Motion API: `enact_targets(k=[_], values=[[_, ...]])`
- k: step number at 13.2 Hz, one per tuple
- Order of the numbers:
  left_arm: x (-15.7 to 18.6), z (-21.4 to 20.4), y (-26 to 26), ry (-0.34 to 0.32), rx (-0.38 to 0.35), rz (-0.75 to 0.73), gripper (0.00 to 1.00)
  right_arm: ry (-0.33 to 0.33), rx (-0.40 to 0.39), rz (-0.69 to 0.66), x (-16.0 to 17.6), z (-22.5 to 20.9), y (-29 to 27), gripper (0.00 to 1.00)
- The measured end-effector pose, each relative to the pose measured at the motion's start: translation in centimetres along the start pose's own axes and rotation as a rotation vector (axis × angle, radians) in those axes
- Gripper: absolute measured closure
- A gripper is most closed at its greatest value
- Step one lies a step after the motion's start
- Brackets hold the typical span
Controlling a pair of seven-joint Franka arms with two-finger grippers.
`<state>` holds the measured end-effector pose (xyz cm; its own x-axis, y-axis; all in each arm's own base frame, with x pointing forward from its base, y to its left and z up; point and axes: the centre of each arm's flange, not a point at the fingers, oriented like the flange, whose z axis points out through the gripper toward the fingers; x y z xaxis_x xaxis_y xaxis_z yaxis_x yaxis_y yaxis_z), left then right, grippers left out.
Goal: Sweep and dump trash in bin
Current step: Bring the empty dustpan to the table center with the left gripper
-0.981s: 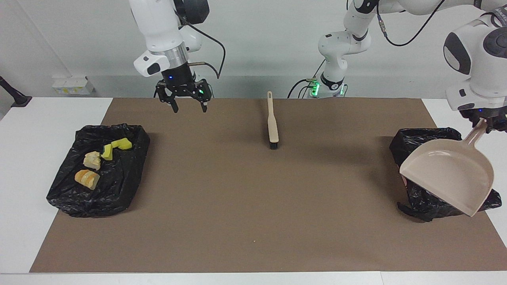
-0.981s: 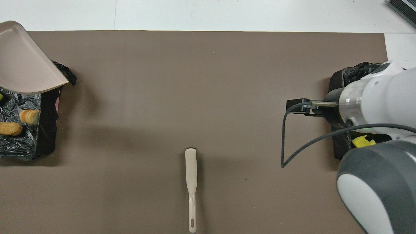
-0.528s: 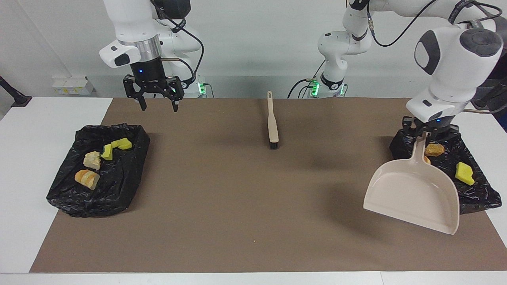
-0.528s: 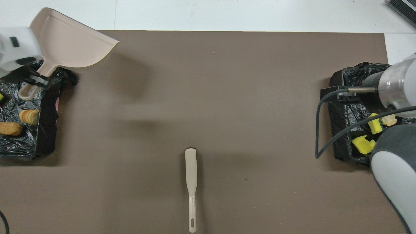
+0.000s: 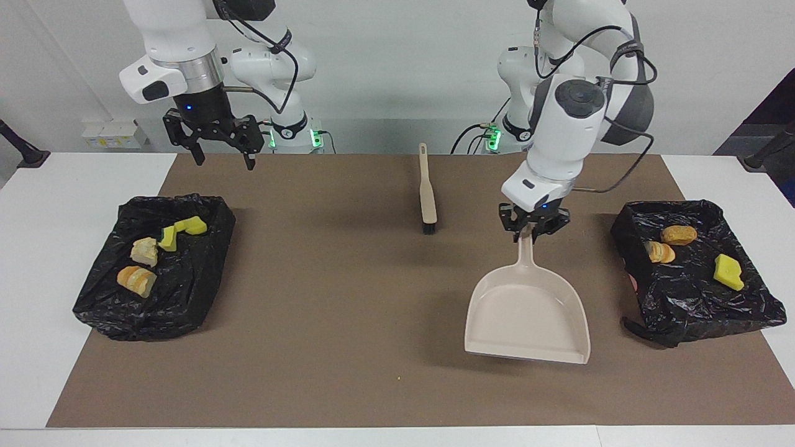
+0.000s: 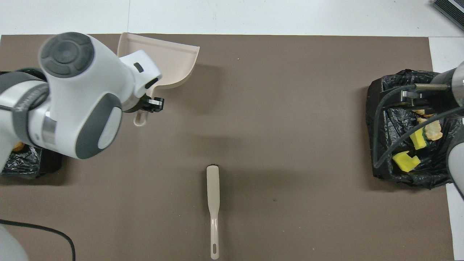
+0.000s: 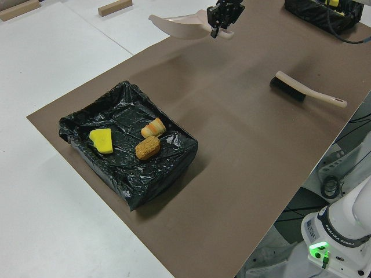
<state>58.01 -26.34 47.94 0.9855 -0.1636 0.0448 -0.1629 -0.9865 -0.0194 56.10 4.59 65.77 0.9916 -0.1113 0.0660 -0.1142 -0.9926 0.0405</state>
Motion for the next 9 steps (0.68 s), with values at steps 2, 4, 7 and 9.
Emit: enact_targets(k=[2,4,7,9], values=[[-1.9,2.4,5.4,-0.014,-0.029,-0.018,0.68,-0.015,-0.003,-0.013,-0.1,0.0,1.0,0.0],[-3.9,4.4,10.2,-0.002,-0.075,-0.015,0.68,-0.028,-0.005,-0.016,-0.3,0.0,1.1,0.0],[-6.2,8.3,13.7,0.036,-0.121,0.007,0.68,-0.044,-0.007,-0.025,-0.7,0.1,0.7,0.0],[-6.4,9.8,13.5,0.032,-0.121,0.001,0.68,-0.05,0.02,-0.031,-0.8,0.2,0.2,0.0]])
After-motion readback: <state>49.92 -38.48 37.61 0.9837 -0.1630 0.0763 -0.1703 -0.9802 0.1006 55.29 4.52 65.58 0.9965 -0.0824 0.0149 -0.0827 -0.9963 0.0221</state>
